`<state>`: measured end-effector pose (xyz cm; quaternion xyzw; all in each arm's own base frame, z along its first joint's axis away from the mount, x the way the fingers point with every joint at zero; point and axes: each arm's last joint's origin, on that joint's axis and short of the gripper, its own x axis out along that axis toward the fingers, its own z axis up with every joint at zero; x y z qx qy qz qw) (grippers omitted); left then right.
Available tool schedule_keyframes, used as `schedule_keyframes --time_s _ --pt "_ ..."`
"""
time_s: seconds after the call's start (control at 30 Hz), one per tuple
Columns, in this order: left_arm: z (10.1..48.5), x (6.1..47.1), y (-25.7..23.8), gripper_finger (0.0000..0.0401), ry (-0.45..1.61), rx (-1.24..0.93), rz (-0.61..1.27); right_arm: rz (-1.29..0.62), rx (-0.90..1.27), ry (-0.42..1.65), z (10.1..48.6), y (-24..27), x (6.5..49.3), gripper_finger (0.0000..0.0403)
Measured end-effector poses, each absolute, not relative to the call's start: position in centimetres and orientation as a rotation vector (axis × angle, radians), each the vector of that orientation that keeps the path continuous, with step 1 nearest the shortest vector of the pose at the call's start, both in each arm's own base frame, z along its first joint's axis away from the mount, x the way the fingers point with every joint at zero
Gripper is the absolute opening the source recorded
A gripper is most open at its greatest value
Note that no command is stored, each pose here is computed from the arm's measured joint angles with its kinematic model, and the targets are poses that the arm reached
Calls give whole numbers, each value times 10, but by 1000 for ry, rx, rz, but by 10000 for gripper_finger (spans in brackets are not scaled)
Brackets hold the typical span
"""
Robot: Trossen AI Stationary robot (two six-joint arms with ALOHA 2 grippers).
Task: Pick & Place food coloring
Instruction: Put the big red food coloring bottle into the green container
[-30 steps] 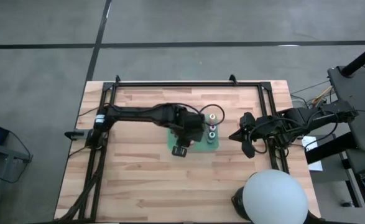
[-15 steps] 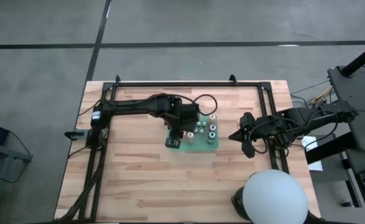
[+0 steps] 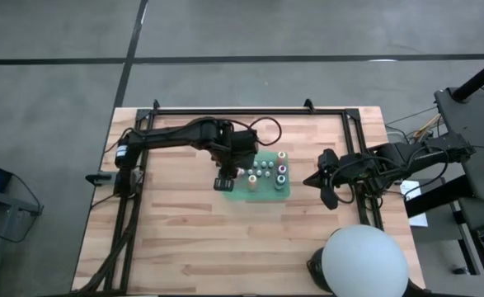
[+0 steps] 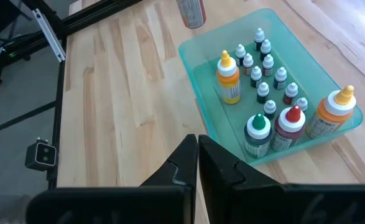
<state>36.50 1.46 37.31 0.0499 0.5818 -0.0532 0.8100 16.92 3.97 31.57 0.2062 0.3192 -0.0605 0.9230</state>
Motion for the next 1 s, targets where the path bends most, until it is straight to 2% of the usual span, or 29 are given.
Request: schedule_keyframes --time_s 0.5,1.0 --pt "401 336 20 97 1191 84 -79 -126 428 656 315 40 170 8" --pt "457 266 20 97 997 16 16 -126 431 655 315 40 170 8"
